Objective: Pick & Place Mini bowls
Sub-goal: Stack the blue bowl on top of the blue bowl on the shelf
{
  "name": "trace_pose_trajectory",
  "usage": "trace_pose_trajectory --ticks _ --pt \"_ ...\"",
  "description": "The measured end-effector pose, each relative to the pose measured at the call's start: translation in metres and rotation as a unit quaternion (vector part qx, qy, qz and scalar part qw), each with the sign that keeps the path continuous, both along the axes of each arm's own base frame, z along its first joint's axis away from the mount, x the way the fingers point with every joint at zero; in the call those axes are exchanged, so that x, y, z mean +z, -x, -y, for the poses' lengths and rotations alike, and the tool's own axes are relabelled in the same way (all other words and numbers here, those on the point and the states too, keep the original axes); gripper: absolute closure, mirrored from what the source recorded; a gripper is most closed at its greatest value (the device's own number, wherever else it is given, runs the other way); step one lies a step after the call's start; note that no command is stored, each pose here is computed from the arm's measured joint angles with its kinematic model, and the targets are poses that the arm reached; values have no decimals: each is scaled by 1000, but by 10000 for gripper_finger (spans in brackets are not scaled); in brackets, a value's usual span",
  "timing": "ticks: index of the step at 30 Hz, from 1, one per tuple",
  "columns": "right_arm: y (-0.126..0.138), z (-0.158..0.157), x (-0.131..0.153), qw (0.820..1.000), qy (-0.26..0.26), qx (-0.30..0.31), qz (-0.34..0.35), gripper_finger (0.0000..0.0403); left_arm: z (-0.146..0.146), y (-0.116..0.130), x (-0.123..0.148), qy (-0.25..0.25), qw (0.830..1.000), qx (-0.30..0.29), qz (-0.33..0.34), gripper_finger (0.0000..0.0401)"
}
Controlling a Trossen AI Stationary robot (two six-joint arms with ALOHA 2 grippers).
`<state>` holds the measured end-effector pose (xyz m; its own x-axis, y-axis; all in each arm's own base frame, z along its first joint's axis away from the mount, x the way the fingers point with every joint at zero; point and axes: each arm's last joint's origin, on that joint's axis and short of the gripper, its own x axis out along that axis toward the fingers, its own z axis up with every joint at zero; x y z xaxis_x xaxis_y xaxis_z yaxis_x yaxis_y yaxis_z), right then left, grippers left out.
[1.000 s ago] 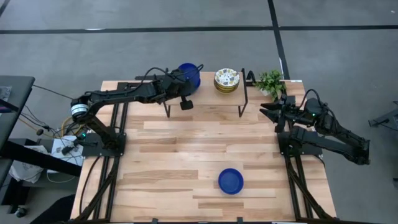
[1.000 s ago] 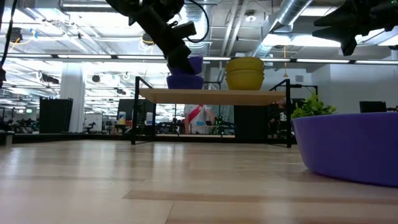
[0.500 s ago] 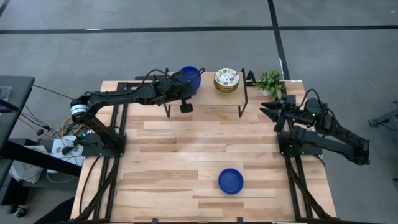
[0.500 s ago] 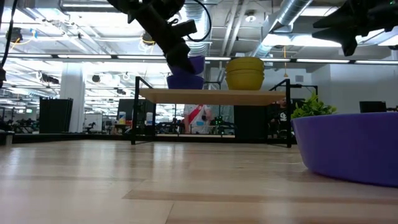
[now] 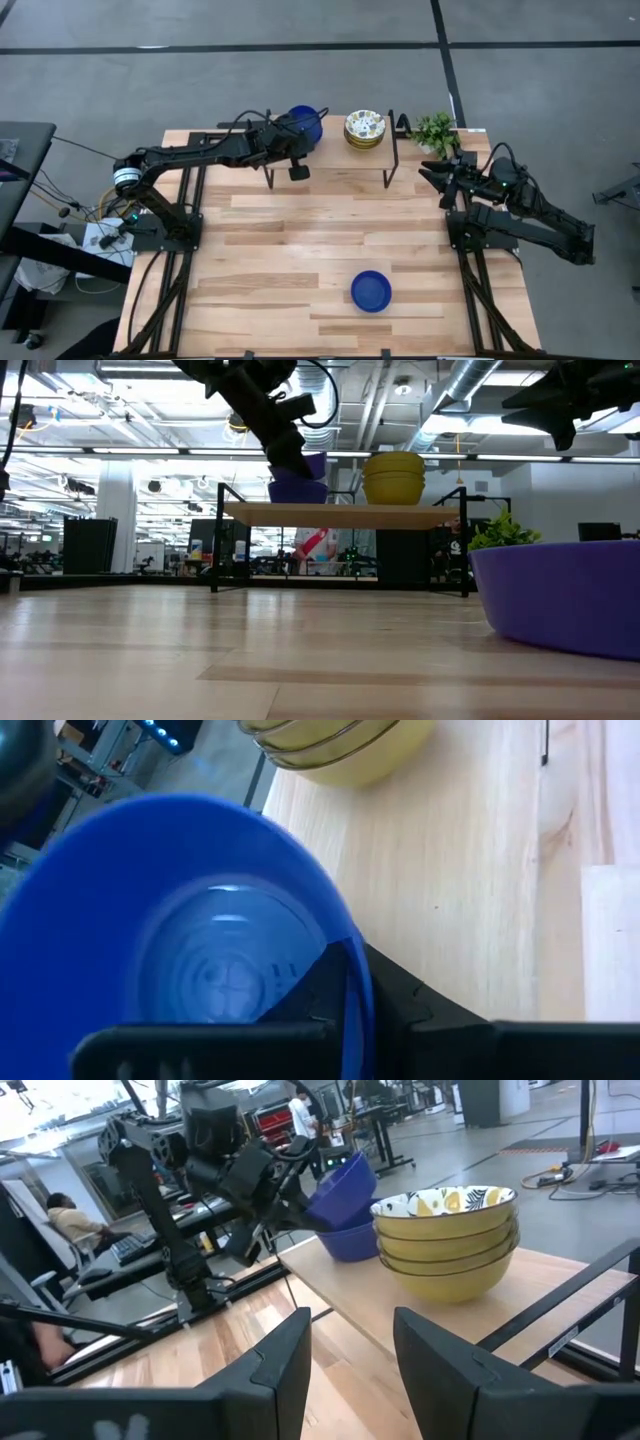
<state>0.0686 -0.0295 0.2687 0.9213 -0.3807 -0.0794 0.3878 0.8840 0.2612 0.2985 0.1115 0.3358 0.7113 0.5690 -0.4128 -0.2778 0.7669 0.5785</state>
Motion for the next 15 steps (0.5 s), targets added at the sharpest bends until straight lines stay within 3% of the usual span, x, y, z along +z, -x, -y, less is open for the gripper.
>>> trace_pose_trajectory --ticks 15 --pt "0 0 0 1000 0 1 0 269 -1 0 2 -11 1000 17 8 308"
